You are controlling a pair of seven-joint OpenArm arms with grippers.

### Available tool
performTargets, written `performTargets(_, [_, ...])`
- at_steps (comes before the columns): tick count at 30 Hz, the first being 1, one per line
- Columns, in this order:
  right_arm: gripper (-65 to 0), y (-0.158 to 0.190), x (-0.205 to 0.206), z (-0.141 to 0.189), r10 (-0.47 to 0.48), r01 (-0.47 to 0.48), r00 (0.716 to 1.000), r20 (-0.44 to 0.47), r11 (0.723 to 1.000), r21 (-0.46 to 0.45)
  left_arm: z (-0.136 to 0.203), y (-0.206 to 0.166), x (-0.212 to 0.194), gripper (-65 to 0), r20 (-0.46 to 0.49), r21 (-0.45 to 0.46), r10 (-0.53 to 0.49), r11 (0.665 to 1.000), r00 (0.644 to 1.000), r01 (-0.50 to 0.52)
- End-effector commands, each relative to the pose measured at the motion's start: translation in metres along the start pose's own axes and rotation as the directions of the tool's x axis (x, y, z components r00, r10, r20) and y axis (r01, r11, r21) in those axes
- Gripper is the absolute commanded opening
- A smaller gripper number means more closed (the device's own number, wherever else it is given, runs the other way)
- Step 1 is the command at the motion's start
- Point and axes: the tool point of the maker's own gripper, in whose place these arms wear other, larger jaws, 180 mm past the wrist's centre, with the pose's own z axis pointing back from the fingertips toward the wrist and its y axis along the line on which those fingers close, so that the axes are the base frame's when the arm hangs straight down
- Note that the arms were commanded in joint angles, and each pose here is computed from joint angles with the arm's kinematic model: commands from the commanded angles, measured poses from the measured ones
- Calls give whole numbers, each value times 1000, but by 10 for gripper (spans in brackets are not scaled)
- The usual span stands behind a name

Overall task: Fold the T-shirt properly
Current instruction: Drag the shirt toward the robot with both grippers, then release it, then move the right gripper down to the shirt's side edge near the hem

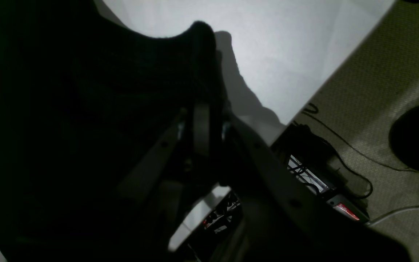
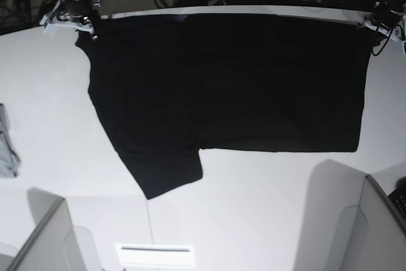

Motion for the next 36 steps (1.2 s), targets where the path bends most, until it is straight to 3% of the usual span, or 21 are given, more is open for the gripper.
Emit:
performTargets(1, [-650, 2, 8, 4, 17, -17, 999, 32, 1000, 7, 5, 5, 16, -650, 43, 8, -22, 1000, 999, 22])
performTargets(5, [-624, 1, 8, 4, 18, -18, 999, 28, 1000, 6, 6, 5, 15, -650, 42, 11, -19, 1000, 999, 18])
performTargets(10, [-291, 0, 10, 4, 16, -17, 999, 36, 1000, 1, 7, 7, 16, -263, 47, 13, -18, 1000, 999, 18])
performTargets(13, [-270, -11, 25, 7, 1, 1, 997, 76, 1000, -25, 15, 20, 23, -107, 80, 50, -1, 999, 997, -3])
performTargets(16, [-267, -25, 44, 11, -12, 20, 992, 127, 998, -57, 21, 30, 33, -46, 115, 77, 8, 997, 993, -17])
performTargets(20, [-263, -35, 67, 16, -18, 33, 983, 183, 996, -78, 37, 52, 52, -48, 179, 138, 16, 990, 984, -41])
performTargets(27, [-267, 5, 82, 2, 58, -61, 981, 183, 998, 8, 49, 61, 75, -71, 207, 165, -39, 986, 977, 4])
performTargets(30, [-267, 34, 78, -7, 87, -100, 982, 167, 992, 71, 50, 55, 84, -197, 224, 162, -63, 986, 973, 26])
performTargets(36, [-267, 108, 68, -22, 157, -188, 977, 145, 955, 230, 40, 29, 99, -592, 242, 121, -119, 988, 963, 91])
